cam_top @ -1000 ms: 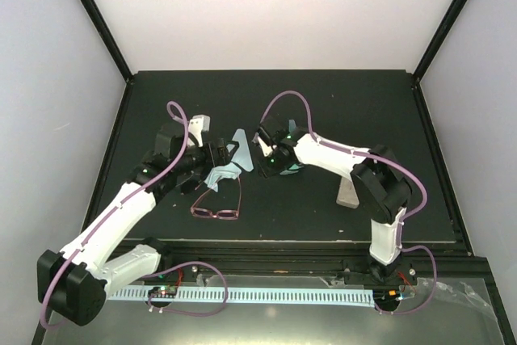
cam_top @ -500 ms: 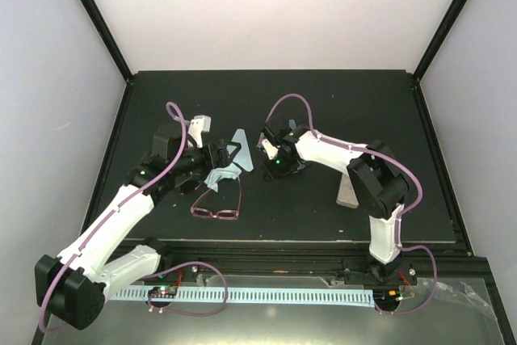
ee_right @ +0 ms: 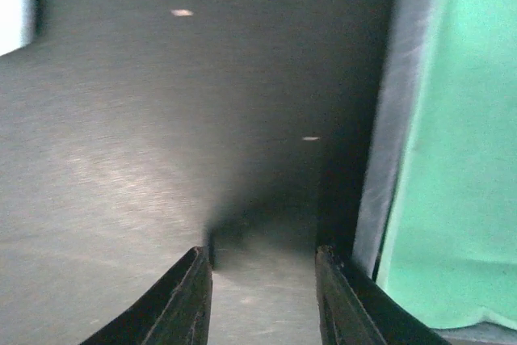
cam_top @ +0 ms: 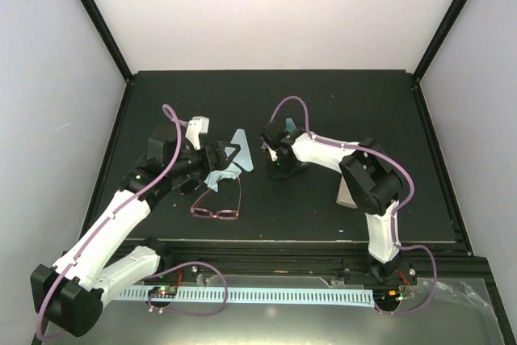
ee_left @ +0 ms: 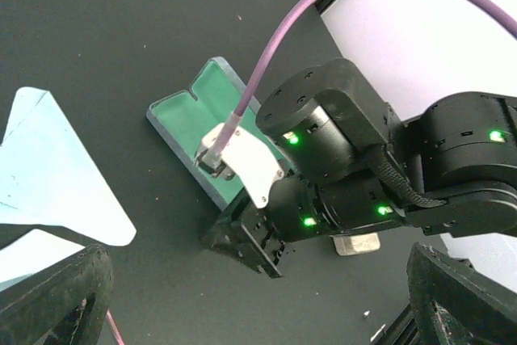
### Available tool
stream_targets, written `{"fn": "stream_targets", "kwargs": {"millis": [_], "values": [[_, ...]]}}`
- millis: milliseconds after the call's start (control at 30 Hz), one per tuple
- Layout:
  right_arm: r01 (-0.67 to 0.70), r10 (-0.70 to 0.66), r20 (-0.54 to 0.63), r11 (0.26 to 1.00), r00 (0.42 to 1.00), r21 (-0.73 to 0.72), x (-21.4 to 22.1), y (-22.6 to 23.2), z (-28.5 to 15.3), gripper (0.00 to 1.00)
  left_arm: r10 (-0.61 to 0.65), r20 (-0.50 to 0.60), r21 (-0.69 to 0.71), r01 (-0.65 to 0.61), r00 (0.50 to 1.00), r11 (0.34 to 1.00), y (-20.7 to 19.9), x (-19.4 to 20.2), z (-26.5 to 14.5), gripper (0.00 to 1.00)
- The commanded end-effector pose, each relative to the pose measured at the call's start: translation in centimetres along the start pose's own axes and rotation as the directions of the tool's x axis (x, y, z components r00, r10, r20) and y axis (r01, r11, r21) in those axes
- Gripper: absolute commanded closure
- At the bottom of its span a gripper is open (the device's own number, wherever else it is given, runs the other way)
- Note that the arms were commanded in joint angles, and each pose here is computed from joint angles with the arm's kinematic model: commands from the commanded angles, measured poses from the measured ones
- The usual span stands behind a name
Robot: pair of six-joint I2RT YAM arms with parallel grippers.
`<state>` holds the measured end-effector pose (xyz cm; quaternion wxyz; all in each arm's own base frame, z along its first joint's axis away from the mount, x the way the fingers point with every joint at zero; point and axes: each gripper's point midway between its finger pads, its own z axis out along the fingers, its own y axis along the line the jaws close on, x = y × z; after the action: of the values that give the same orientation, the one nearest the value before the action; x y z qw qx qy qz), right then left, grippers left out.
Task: Organize the sunglasses
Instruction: Adjust the sunglasses case at the center of the board.
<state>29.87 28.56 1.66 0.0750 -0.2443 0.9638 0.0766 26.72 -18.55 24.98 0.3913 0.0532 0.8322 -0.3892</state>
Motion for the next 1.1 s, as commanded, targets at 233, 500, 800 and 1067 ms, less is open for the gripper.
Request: {"fn": "stream_targets", "kwargs": {"millis": [233,500,800,1067], "values": [[-0.226,0.169,0.184,0.903,0.968,0.364,-1.7,-7.1,-2.2,0.43,-0.025,-0.054,-0.054,0.022,0.998,0.998,2.5,2.1,1.4,0.01],[-0.295,0.22,0.233,0.884,0.947,0.364,-2.5,-8.2,-1.5,0.41,-0.034,-0.063,-0.074,0.03,0.997,0.997,3.4,3.1,1.6,0.01],[-0.313,0.232,0.287,0.908,0.929,0.279,-3.1,-6.7,-3.4,0.36,0.001,-0.007,-0.108,-0.002,1.0,0.994,3.3,2.0,0.2,0.01],[-0.19,0.165,0.355,0.981,0.92,0.036,-4.7,1.5,-5.3,0.46,0.018,0.143,-0.172,0.007,0.99,0.985,3.6,0.6,-2.8,0.03]]}}
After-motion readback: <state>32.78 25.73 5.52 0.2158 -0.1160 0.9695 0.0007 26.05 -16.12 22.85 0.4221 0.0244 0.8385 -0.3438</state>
